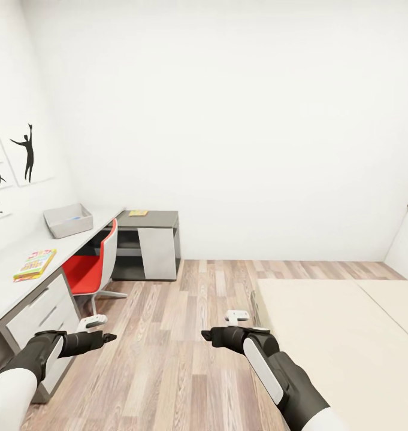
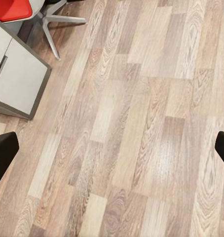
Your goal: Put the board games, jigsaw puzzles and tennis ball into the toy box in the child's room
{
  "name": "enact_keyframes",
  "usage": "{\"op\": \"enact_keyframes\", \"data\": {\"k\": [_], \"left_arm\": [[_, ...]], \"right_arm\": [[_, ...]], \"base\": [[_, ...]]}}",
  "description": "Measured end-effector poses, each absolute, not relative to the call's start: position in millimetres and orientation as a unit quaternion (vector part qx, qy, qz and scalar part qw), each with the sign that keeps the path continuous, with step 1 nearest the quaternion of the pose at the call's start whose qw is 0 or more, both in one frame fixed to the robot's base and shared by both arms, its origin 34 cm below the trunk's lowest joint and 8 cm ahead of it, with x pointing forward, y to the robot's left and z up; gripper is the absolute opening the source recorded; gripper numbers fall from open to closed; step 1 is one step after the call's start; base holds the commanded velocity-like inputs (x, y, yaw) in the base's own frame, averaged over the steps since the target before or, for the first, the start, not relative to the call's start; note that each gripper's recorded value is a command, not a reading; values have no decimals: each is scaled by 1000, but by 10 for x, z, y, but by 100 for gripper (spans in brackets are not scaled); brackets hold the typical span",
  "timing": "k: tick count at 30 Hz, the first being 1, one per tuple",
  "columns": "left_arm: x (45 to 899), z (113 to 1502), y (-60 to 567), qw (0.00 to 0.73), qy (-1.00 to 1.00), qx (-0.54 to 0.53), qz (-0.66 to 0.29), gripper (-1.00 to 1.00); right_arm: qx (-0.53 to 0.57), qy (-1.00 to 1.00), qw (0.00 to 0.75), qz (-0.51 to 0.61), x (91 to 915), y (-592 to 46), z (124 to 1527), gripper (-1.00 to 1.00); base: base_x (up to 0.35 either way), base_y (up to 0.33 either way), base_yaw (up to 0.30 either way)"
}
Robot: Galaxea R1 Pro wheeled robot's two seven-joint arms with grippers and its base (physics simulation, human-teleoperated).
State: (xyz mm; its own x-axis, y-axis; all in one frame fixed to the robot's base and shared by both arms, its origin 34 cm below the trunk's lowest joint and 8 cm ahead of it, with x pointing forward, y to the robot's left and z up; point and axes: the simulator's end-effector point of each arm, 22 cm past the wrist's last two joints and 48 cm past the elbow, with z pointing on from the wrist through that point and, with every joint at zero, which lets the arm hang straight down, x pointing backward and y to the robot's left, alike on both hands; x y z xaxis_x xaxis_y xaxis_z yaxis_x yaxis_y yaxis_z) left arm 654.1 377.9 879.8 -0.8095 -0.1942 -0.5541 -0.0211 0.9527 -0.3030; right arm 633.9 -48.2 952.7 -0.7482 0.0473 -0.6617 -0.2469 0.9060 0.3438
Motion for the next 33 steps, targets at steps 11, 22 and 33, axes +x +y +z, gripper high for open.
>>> {"op": "enact_keyframes", "data": {"k": [11,22,33], "left_arm": [[6540,8799,3779,303,940,-57,-143,100],[6540,8799,3779,303,940,-57,-143,100],[6540,8799,3779,303,940,-57,-143,100]], "right_arm": [[-55,911,351,210,6338,-483,9528,100],[-55,911,351,210,6339,-483,9527,100],[-53,911,350,211,6338,-488,9521,100]], "base": [[-34,0,-2],[-37,0,0],[-8,0,0]]}}
